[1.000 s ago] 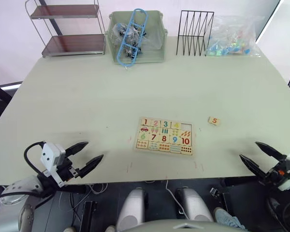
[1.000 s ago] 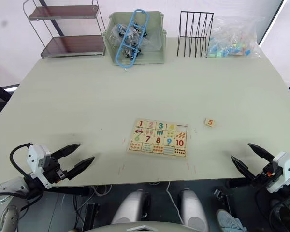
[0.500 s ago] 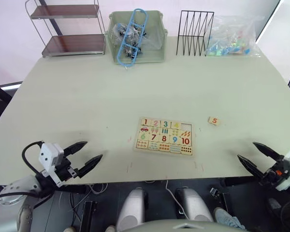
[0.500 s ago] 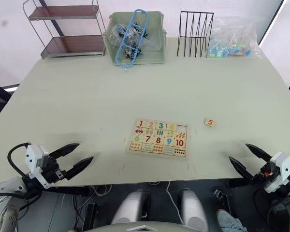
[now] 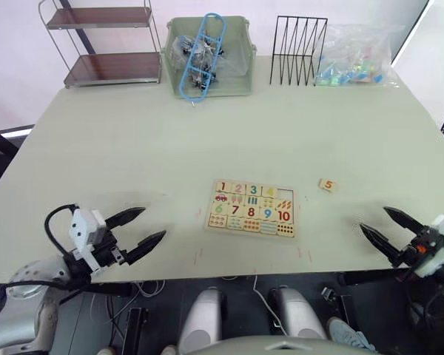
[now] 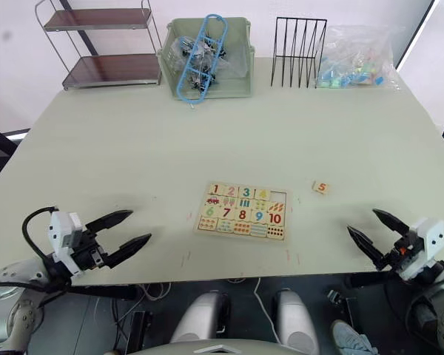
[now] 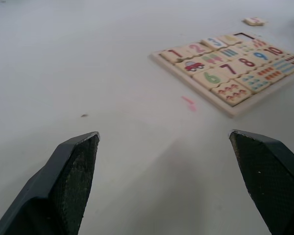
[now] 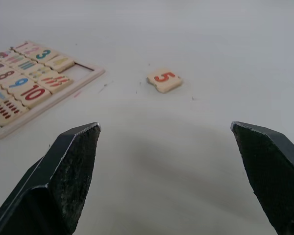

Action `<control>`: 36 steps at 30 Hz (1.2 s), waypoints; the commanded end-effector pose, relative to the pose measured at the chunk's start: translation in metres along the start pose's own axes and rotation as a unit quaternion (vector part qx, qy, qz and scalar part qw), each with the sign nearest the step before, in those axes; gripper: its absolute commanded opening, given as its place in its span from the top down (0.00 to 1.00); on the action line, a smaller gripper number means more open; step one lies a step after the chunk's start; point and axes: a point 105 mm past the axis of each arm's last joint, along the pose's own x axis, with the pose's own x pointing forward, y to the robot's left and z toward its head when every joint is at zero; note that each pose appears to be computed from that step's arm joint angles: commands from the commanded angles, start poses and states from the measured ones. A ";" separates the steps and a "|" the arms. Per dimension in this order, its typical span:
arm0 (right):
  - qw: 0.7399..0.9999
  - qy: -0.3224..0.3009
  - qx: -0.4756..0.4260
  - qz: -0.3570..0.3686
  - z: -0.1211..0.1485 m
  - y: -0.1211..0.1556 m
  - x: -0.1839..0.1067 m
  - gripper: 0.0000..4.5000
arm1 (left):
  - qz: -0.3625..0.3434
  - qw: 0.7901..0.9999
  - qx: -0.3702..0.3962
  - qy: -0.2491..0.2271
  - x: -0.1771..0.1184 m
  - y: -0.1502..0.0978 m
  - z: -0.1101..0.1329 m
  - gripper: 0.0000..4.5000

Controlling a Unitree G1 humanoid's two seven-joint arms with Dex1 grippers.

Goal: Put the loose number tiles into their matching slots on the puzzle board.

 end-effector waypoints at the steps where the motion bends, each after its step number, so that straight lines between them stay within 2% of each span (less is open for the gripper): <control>1: 1.000 0.005 -0.016 0.016 0.010 -0.005 0.009 0.00 | -0.040 0.999 0.033 -0.005 0.007 -0.004 0.011 0.00; 8: 0.996 0.052 -0.060 0.052 0.016 -0.020 0.034 0.00 | -0.109 0.993 0.053 -0.011 0.018 -0.008 0.024 0.00; 12: 0.988 0.082 -0.082 0.106 0.021 -0.024 0.057 0.00 | -0.165 0.984 0.058 -0.022 0.025 -0.016 0.034 0.00; 19: 0.970 0.130 -0.113 0.174 0.022 -0.029 0.084 0.00 | -0.222 0.972 0.069 -0.027 0.029 -0.025 0.046 0.00; 26: 0.955 0.156 -0.149 0.206 0.023 -0.034 0.101 0.00 | -0.259 0.963 0.071 -0.028 0.024 -0.034 0.051 0.00; 36: 0.941 0.186 -0.171 0.225 0.017 -0.036 0.115 0.00 | -0.269 0.960 0.069 -0.038 0.023 -0.033 0.057 0.00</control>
